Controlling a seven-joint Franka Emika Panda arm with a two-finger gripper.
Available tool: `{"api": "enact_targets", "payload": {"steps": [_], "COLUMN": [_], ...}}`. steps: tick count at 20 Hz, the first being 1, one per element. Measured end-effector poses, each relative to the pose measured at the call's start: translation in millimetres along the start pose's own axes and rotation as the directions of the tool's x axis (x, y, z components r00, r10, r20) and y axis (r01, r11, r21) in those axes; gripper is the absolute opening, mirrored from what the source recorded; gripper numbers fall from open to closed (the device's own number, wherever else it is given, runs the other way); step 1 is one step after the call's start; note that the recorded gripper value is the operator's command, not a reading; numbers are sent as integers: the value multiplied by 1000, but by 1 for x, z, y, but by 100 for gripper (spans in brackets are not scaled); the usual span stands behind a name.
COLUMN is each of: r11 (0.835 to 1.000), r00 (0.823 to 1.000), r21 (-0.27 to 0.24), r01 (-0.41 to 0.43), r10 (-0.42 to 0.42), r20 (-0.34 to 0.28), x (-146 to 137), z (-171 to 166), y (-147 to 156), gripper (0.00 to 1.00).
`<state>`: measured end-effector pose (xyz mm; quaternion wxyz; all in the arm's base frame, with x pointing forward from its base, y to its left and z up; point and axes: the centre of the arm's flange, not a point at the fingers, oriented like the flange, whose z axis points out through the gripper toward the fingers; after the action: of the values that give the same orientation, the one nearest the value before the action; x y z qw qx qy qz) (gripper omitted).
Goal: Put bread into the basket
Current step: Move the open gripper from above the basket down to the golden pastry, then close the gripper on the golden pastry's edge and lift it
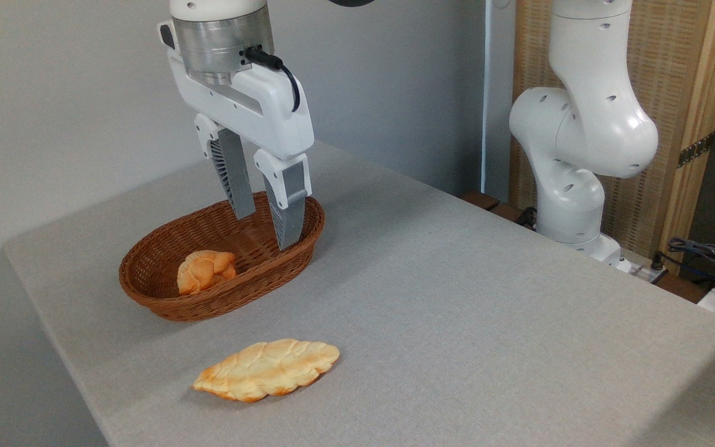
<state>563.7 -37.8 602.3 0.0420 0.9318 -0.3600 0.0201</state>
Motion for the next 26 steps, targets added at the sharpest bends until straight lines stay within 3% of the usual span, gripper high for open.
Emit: {"api": "enact_targets", "payload": {"steps": [9,11,13,15,19,22,26], "r11": [1000,997,978,960,941,927,918], "r00": [1000,997,979,961,948,937,929], "r21": [0,9,26,65,164,184,188], "r01": [-2,-75,-205,-272,-296,-327,-349], "r10": [2,76,205,275,311,344,366], "r20": [0,-5,-13,-33,-72,-67,-60], "x": [0,-4,-22,-36,-39,-44,-34], "z": [0,-1,2,19,89,136,168], "y": [0,-4,-19,-33,-47,-48,-45], "gripper": [100,100,100,100,100,100,100]}}
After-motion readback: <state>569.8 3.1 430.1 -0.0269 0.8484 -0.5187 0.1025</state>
